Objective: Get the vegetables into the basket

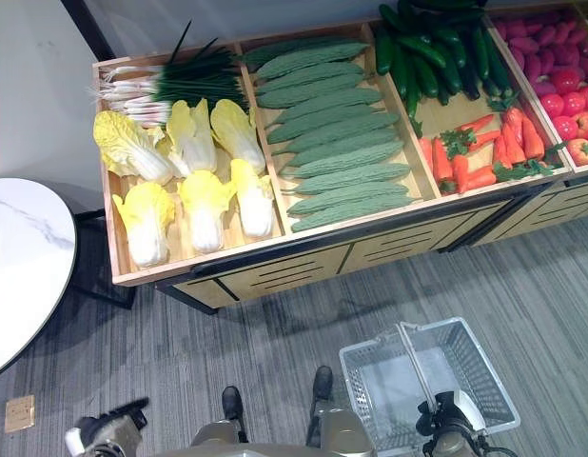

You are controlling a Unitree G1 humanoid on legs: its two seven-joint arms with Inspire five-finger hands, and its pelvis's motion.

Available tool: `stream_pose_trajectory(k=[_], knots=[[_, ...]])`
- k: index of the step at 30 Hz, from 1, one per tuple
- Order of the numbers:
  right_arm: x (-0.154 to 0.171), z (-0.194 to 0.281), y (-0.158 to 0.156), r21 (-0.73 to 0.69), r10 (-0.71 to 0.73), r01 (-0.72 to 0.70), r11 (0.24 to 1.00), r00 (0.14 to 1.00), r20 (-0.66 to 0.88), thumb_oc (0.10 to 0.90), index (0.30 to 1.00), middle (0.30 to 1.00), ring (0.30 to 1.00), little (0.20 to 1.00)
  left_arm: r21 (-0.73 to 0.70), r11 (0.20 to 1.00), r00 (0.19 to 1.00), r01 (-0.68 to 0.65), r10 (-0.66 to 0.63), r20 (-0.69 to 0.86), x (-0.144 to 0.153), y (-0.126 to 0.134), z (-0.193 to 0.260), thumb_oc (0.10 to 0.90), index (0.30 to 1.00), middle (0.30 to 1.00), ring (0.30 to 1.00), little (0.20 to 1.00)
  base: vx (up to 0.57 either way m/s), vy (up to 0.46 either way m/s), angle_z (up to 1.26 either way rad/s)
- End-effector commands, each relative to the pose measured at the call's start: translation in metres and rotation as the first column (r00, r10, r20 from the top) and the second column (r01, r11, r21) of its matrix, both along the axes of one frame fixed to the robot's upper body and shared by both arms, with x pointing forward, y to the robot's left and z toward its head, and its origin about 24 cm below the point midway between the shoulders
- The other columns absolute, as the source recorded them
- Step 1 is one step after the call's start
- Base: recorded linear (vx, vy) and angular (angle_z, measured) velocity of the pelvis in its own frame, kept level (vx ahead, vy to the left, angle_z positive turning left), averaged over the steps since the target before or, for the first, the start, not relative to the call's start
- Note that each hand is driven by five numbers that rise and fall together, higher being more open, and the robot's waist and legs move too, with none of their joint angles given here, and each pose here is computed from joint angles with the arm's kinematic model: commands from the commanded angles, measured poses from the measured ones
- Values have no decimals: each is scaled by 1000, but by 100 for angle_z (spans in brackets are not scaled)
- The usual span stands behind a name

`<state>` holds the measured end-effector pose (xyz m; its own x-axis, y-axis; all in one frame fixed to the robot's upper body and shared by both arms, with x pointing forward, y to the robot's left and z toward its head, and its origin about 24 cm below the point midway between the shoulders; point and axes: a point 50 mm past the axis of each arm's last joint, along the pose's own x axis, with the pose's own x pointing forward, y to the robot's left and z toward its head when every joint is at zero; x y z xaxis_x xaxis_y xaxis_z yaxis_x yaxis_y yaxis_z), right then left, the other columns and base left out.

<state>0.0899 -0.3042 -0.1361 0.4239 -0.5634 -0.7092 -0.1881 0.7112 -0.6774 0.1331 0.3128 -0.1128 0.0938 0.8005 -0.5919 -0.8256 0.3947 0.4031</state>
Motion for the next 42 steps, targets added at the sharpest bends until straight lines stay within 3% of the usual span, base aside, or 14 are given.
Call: stream_pose_trajectory(k=[1, 4, 6, 8, 9, 16, 20, 23, 26, 30, 36, 39, 42], knots=[[-4, 8, -17, -91, 11, -11, 996, 1000, 4, 400, 300, 300, 300, 300, 244, 967, 995, -70, 52, 79, 8, 37, 34, 900, 1000, 1000, 1000, 1000, 16, 91, -9], [-6, 7, -15, -95, 34, -34, 995, 999, -10, 400, 300, 300, 300, 300, 304, 944, 981, -126, 73, 180, 22, 47, 52, 900, 1000, 1000, 1000, 1000, 11, 56, -6], [-6, 6, -14, -100, 49, -49, 994, 999, -8, 400, 300, 300, 300, 300, 452, 883, 943, -127, -33, 330, 51, 54, 95, 900, 1000, 1000, 1000, 1000, -5, 37, -4], [-10, 4, -11, -92, 48, -49, 995, 999, -8, 400, 300, 300, 300, 300, 531, 833, 912, -158, -83, 401, 59, 56, 120, 900, 1000, 1000, 1000, 1000, 0, 0, 0], [-16, 3, -10, -85, 34, -35, 996, 999, -15, 400, 300, 300, 300, 300, 630, 751, 872, -198, -159, 463, 69, 54, 155, 900, 1000, 1000, 1000, 1000, 0, 0, 0], [-22, 1, -9, -77, 29, -31, 997, 999, -25, 400, 300, 300, 300, 300, 700, 679, 826, -220, -252, 504, 78, 39, 184, 900, 1000, 1000, 1000, 1000, 0, 0, 0], [-17, 4, -11, -80, 43, -44, 996, 999, -14, 400, 300, 300, 300, 300, 733, 671, 766, -113, -411, 494, 94, 14, 193, 900, 1000, 1000, 1000, 1000, 0, 0, 0], [0, 9, -14, -89, 85, -82, 993, 996, 20, 400, 300, 300, 300, 300, 747, 663, 624, 53, -605, 494, 123, -21, 202, 900, 1000, 1000, 1000, 1000, 0, 0, 0], [13, 12, -13, -94, 134, -129, 987, 990, 45, 400, 300, 300, 300, 300, 733, 671, 509, 113, -673, 537, 136, -42, 211, 900, 1000, 1000, 1000, 1000, 12, 4, -4], [17, 13, -11, -91, 147, -142, 986, 988, 48, 400, 300, 300, 300, 300, 740, 656, 433, 149, -716, 547, 147, -60, 220, 900, 1000, 1000, 1000, 1000, 22, 0, -9], [21, 10, -4, -74, 158, -154, 985, 986, 52, 400, 300, 300, 300, 300, 775, 583, 344, 243, -799, 493, 161, -89, 225, 900, 1000, 1000, 1000, 1000, 17, -7, -5], [23, 10, -1, -73, 163, -158, 985, 985, 63, 400, 300, 300, 300, 300, 777, 575, 342, 256, -806, 483, 164, -96, 224, 900, 1000, 1000, 1000, 1000, 42, -17, -9], [24, 8, 3, -68, 169, -164, 984, 984, 65, 400, 300, 300, 300, 300, 768, 572, 398, 286, -800, 448, 169, -97, 213, 900, 1000, 1000, 1000, 1000, 31, -14, -8]])
